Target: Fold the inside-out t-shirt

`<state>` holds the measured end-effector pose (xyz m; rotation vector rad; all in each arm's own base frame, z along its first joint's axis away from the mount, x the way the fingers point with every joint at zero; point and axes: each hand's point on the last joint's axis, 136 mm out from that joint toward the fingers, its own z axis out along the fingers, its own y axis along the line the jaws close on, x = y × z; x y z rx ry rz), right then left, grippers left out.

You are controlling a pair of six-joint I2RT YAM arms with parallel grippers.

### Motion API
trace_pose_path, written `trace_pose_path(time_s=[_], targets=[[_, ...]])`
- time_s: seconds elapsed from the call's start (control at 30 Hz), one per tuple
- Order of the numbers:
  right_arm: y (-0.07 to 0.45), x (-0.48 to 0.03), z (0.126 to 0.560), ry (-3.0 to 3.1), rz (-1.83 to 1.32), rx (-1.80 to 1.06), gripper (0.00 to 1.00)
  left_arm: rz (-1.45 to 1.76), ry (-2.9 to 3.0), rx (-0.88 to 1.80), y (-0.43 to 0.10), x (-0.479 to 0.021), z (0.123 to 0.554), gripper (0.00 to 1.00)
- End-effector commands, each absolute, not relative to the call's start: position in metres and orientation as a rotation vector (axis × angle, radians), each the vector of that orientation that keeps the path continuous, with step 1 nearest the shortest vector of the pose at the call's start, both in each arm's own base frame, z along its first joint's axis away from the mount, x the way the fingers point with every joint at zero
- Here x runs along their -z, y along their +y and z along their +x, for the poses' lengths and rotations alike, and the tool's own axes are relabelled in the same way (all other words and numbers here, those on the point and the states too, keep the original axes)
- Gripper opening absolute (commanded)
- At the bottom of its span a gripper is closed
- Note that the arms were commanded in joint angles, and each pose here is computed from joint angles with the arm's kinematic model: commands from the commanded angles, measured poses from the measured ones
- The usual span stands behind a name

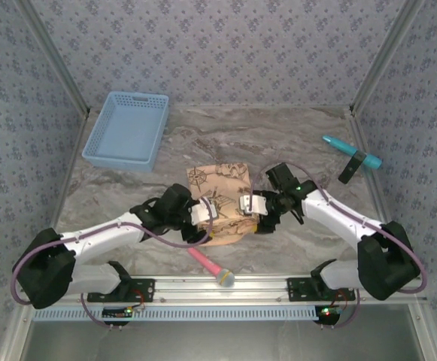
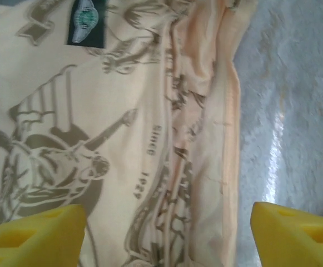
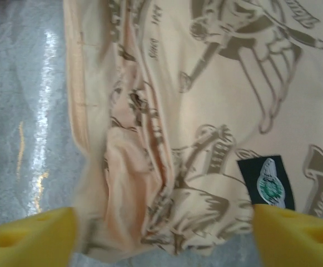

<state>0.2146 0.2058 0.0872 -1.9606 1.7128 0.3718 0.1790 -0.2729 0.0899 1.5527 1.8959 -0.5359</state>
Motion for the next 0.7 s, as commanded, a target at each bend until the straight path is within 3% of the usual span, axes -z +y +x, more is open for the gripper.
trace_pose_path(time_s=[0.0, 0.17, 0.4, 0.53, 0.63, 0.67], targets=[[0.204, -0.075, 0.213, 1.677, -2.013, -0.335, 0.93, 1.779, 1.79, 0.342, -0.259, -0.088, 0.179, 0.8], [0.208, -0.059, 0.207, 1.67, -2.046, -0.38, 0.92, 2.026, 1.624, 0.363, -0.254, -0.079, 0.16, 0.8], [0.195, -0.032, 0.204, 1.689, -2.14, -0.256, 0.92, 2.116, 1.555, 0.309, -0.245, -0.074, 0.173, 0.8], [0.191, -0.014, 0.206, 1.662, -2.197, -0.166, 0.87, 2.143, 1.521, 0.314, -0.25, -0.065, 0.179, 0.78], [0.192, -0.005, 0.206, 1.642, -2.218, -0.117, 0.74, 2.164, 1.48, 0.374, -0.257, -0.064, 0.175, 0.73], [0.194, -0.005, 0.206, 1.632, -2.225, -0.103, 0.62, 2.17, 1.475, 0.399, -0.26, -0.063, 0.173, 0.69]])
